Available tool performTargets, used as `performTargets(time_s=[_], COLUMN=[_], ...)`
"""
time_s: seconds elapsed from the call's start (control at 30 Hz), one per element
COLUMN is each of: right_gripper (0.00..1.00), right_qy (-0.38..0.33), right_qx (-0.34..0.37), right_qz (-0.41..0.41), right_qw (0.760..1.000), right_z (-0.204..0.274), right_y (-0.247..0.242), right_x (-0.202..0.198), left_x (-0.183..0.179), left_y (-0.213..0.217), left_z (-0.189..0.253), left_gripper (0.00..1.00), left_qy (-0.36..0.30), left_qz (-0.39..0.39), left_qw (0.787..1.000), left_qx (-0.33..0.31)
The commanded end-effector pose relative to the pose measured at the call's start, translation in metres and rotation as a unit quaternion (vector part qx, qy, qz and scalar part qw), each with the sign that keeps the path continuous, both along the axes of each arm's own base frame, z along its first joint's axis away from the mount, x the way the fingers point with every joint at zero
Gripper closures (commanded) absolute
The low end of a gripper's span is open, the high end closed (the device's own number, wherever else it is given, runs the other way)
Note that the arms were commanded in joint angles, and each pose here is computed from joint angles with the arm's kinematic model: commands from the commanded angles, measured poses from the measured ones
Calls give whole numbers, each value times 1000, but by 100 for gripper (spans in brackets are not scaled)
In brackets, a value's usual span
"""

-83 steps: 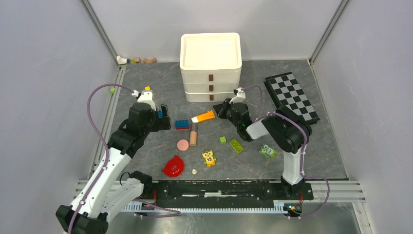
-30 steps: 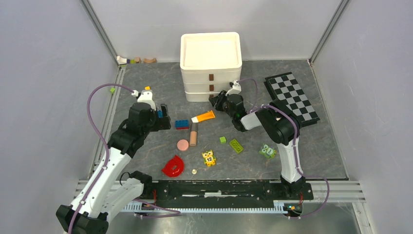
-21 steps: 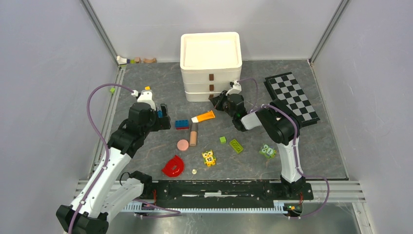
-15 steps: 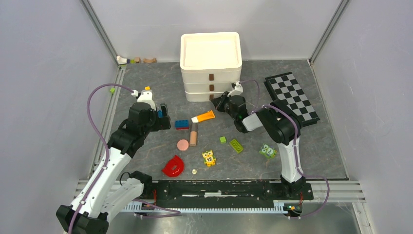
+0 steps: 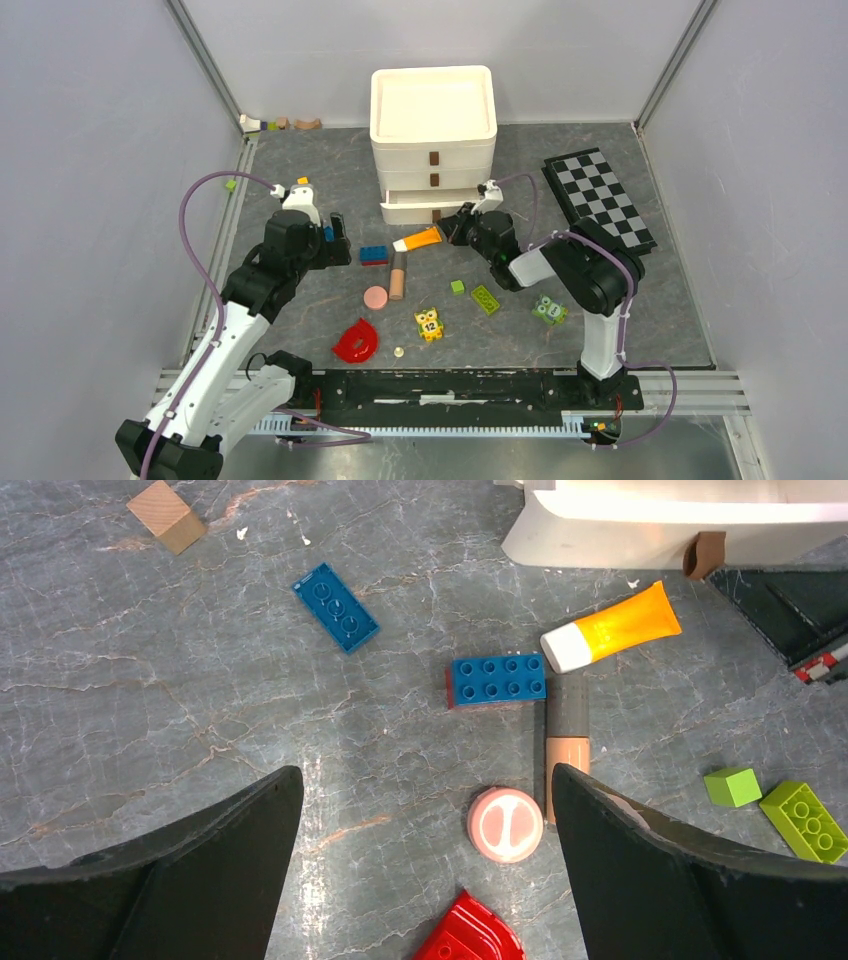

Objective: Organize the makeup
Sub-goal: Open the drawer in the storage box.

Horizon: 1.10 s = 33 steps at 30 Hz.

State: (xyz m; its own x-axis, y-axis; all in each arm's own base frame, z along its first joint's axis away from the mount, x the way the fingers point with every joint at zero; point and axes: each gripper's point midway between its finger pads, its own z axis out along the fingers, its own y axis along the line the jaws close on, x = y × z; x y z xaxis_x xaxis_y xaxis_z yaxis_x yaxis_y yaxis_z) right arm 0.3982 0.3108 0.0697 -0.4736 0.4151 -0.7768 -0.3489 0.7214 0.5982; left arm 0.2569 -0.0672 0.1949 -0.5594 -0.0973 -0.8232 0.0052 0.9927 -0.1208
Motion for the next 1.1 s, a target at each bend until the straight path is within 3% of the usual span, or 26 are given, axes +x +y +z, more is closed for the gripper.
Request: performTargets(time_s=[0.0,0.83,0.9,1.07], right_gripper=[100,100,95,65], right_qy=[-33,-23,-26,-37], right_qx=[-6,-57,-67,-124], right_qz=[28,72,75,71], right_qw=[999,995,995,989], right_z=[21,8,7,7], right_y=[6,-7,-7,-15], right_x=[-20,-111,-112,-106], left_x=[6,6,6,6], left_y=[-1,-2,-1,-1], left_z=[7,6,7,6], left_gripper=[0,0,0,0], left_qy=[-19,-18,-18,-18], left_qz=[-11,-13,-13,-12], left_qw=[1000,1000,1000,1000], left_qx=[5,5,4,5])
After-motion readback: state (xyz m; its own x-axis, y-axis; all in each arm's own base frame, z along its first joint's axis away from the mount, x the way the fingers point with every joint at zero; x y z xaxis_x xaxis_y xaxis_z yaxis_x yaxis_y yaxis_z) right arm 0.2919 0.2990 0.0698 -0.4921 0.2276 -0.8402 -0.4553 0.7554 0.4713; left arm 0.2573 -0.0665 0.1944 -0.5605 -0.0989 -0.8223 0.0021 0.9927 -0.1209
